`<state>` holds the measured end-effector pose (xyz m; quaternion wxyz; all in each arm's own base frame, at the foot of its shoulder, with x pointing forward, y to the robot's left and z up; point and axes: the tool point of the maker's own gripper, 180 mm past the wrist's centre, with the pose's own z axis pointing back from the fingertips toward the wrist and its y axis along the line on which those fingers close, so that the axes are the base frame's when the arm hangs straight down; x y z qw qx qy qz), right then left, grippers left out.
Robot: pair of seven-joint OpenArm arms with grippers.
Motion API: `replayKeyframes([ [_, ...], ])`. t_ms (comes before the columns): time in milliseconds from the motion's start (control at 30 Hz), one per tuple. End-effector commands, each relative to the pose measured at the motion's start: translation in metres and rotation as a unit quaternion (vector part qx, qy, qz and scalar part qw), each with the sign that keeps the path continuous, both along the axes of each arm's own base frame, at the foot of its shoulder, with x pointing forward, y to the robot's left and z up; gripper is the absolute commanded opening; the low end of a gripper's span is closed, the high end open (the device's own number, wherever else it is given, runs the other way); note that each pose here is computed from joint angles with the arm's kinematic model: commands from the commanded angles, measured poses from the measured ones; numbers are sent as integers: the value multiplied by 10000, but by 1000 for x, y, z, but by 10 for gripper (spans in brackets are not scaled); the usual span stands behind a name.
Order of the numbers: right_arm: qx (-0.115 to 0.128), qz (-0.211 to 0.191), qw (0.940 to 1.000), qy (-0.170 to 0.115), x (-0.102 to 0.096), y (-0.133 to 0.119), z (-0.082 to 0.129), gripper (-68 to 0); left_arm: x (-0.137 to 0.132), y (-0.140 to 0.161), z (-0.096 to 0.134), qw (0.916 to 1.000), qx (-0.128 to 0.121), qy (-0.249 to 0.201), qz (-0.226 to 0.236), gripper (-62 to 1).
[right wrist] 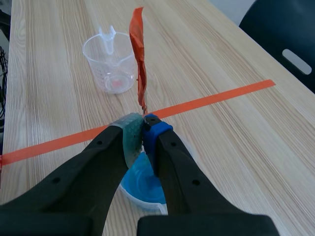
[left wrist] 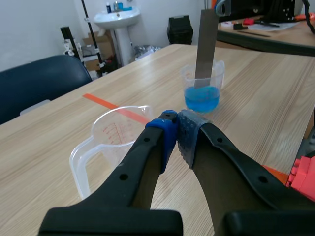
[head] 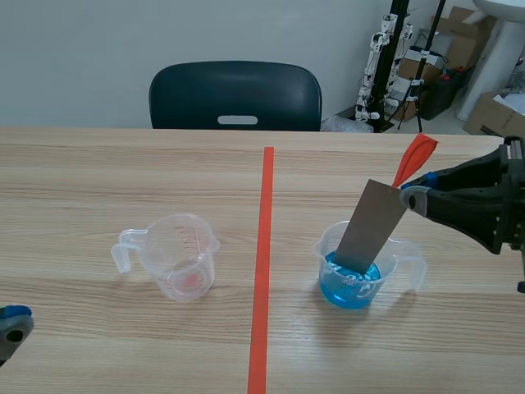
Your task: Do the redox reaction experiment. raise the plate out of the solution
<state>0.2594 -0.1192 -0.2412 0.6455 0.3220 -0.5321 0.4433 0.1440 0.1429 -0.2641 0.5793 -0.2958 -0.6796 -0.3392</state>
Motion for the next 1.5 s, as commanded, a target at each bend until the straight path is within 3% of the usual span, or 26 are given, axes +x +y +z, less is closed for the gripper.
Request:
replayKeyframes([
  [0, 44, -23, 9999, -123, 5, -2, 14, -667, 3, -3, 8, 9998, -41, -14, -181, -584],
  [367, 70, -88, 9998, -162, 5, -6, 36, -667, 63, -27, 3, 9951, 888, 125, -423, -584],
  [567, -3, -189, 9996, -197, 10, -12, 47, -667, 83, -51, 11, 9933, 1083, -12, -391, -584],
  [833, -76, -212, 9996, -187, 11, -9, 56, -667, 91, -96, -13, 9849, 1546, 235, -745, -584],
  [1033, -98, -266, 9994, -197, 15, -8, 65, -667, 98, -128, -16, 9827, 1586, 331, -899, -584],
  [1467, -179, -225, 9992, -282, 13, -6, 82, -667, 117, -179, -5, 9811, 1677, 98, -966, -584],
])
